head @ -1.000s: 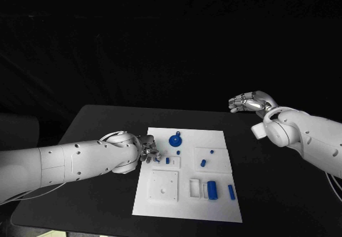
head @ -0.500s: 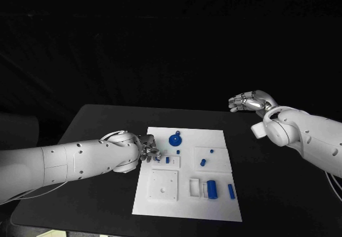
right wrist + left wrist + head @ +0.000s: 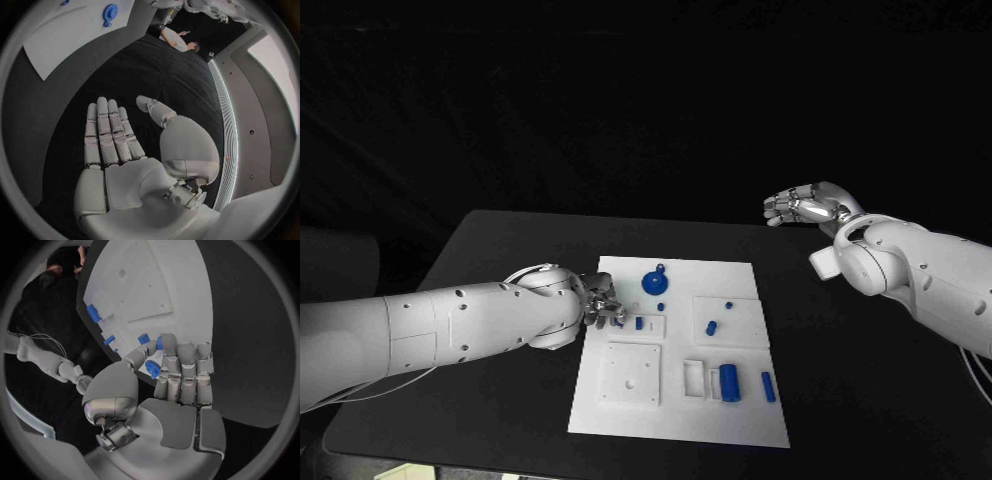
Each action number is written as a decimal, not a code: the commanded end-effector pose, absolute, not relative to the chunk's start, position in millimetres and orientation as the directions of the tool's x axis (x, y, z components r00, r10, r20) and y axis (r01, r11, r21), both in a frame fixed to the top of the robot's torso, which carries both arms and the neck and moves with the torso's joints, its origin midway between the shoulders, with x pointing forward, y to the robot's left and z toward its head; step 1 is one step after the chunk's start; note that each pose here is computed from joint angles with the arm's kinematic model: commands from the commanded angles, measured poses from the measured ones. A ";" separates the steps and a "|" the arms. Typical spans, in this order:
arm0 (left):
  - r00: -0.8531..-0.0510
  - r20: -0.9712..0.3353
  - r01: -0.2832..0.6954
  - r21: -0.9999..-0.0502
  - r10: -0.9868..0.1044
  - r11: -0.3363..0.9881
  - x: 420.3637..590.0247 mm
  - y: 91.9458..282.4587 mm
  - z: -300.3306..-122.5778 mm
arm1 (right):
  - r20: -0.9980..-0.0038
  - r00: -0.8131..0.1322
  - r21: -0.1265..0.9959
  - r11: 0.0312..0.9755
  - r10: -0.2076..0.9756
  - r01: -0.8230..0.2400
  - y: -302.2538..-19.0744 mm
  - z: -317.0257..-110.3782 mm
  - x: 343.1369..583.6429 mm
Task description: Assemble the parts on the task board
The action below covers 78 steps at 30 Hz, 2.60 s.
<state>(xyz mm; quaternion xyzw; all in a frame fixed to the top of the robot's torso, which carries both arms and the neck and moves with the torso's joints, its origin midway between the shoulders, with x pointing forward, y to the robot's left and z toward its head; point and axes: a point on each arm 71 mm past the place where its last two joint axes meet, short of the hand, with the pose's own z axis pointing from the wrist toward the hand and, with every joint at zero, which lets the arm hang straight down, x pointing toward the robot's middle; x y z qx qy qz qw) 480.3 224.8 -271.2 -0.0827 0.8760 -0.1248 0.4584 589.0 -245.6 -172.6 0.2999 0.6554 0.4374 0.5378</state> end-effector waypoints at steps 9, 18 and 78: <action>-0.587 -0.771 -0.018 -0.293 -0.247 0.956 478.0 222.6 -273.5 | -0.446 -0.260 0.894 0.439 0.856 -0.088 -243.2 -172.6 588.6; -0.588 -0.770 -0.018 -0.293 -0.247 0.956 477.8 222.4 -274.2 | -0.447 -0.261 0.894 0.439 0.856 -0.088 -243.1 -172.5 588.5; -0.608 -0.768 0.015 -0.264 -0.201 0.964 477.8 210.5 -275.8 | -0.449 -0.261 0.893 0.442 0.855 -0.089 -242.1 -172.4 588.1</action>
